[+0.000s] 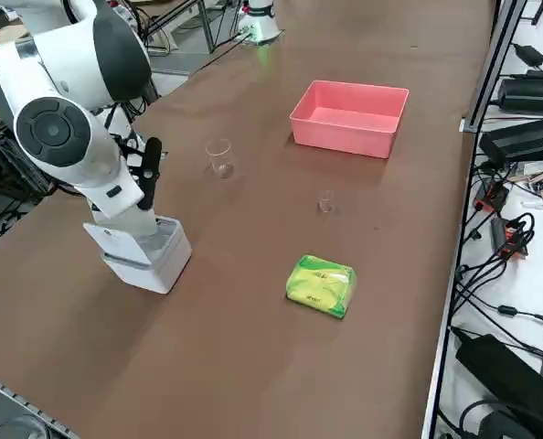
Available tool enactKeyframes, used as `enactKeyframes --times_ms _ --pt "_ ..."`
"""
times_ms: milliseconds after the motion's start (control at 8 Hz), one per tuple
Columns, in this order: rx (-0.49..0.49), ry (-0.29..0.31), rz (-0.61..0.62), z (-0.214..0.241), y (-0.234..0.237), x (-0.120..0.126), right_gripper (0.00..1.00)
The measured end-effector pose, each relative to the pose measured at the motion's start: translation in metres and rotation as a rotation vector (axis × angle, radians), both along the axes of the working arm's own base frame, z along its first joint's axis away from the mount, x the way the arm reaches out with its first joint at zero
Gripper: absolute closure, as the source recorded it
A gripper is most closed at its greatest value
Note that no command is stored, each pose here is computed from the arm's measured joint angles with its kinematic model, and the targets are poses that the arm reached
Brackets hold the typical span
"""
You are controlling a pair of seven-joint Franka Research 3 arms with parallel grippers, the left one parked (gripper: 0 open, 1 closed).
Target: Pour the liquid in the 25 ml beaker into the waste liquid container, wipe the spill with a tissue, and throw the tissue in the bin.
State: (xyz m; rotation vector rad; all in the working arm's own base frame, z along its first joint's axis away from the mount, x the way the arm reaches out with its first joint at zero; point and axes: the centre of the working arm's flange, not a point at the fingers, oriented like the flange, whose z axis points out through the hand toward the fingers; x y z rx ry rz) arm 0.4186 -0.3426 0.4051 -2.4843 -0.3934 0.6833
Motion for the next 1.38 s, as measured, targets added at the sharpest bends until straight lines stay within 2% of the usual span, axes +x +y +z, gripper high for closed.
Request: enactKeyframes --times_ms 250,500,750,1375 --pt "-0.002 -0.004 0.003 0.000 0.001 0.001 0.42" --pt "-0.022 -0.033 0.011 -0.002 0.000 0.008 0.41" --pt "-0.042 -0.064 0.026 -0.011 0.001 0.020 0.40" --pt "-0.049 -0.082 0.076 -0.048 0.015 0.048 0.40"
